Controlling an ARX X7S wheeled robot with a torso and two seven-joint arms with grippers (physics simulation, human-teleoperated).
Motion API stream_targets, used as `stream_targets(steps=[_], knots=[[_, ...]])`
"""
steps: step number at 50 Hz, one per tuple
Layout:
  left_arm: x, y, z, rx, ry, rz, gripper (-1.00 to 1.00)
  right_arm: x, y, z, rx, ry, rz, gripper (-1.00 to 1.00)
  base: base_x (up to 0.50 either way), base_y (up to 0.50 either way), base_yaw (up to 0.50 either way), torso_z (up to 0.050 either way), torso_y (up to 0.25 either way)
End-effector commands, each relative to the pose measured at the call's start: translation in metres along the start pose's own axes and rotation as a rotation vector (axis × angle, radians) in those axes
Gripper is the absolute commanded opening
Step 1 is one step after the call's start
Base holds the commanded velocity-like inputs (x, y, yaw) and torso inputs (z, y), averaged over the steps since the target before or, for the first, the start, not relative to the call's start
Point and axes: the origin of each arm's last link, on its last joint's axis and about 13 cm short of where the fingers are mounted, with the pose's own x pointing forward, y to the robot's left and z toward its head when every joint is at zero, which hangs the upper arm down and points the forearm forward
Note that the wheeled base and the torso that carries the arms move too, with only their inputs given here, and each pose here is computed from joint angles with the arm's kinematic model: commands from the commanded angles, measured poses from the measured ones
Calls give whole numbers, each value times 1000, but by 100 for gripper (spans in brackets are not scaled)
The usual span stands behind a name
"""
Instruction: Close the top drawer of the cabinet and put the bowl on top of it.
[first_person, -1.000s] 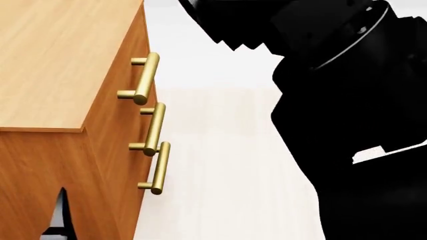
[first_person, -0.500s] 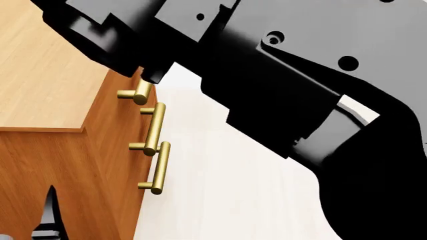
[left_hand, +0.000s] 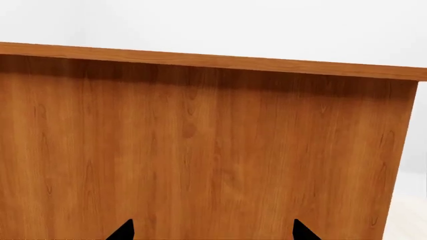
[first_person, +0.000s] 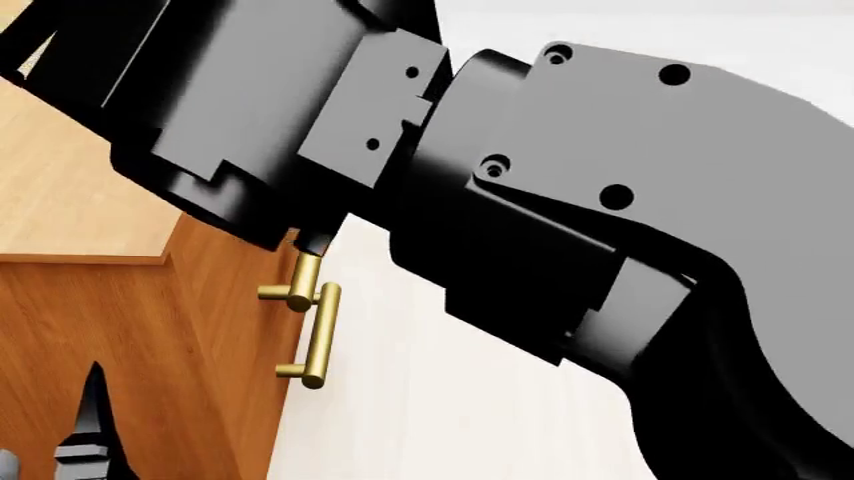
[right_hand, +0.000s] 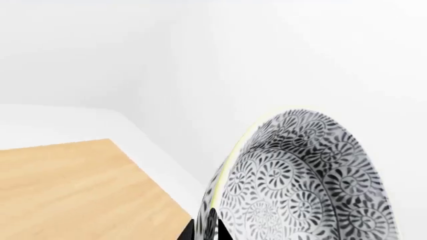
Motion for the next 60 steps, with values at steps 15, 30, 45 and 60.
stream_targets(steps=[15,30,45,60], knots=[[4,-1,-21,-2,24,-8,100,-9,35,-21,-81,-53,164,-100,0,0,0,0,1],[9,-2,-29,-4,39,-13,100,-17,50,-28,-115,-78,244,-100,0,0,0,0,0],[8,-2,-26,-13,35,-16,100,-20,57,-34,-135,-77,269,-100,0,0,0,0,1],[7,-2,-26,-20,32,-14,100,-21,64,-45,-157,-59,295,-100,0,0,0,0,1]])
